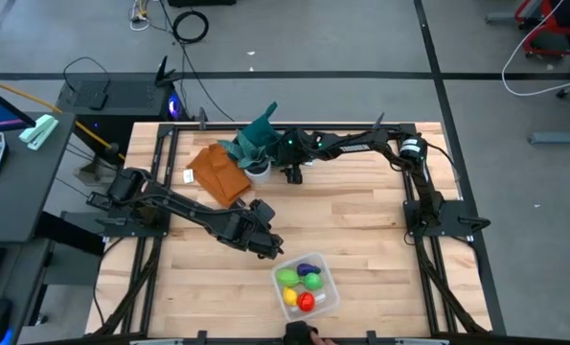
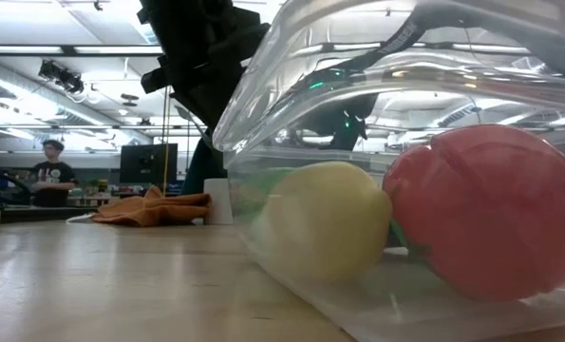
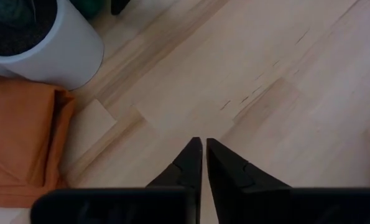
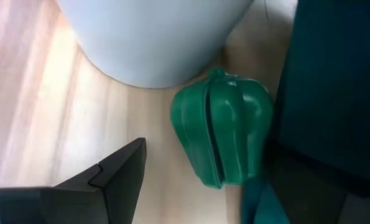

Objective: Pick and placing Produce into tupperware
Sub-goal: Put the bell pepper into the transparent bin

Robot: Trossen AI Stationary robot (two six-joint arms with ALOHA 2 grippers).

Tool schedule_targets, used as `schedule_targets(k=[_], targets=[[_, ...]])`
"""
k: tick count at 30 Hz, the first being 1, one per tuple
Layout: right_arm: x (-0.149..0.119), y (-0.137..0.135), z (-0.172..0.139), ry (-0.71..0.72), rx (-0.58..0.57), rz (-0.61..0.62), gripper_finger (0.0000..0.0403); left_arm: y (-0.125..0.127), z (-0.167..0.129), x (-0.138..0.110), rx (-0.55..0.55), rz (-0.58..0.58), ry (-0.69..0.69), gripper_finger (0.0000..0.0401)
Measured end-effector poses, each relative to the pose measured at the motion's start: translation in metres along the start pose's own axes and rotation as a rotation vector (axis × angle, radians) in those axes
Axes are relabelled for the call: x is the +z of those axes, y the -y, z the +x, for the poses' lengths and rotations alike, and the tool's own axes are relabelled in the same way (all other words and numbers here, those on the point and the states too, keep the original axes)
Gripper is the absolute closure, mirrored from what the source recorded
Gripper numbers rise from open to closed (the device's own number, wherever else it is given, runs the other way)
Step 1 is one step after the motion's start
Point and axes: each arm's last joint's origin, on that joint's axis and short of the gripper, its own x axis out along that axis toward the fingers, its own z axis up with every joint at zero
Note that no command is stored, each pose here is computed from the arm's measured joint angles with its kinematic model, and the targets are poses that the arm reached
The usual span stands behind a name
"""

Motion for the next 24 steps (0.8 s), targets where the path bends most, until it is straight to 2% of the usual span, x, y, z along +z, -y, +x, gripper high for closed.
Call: schedule_targets(k=[12,24], targets=[[0.0021,0.0020,-0.0003,0.041,0.015,0.000,0.0127,0.0042,-0.0029,-0.0027,-0.029,-0.002,0.004,0.0395],[0.0031,0.0025,-0.0004,0.051,0.009,0.001,0.0180,0.0046,-0.0032,-0.0029,-0.031,-0.008,0.004,0.0380]])
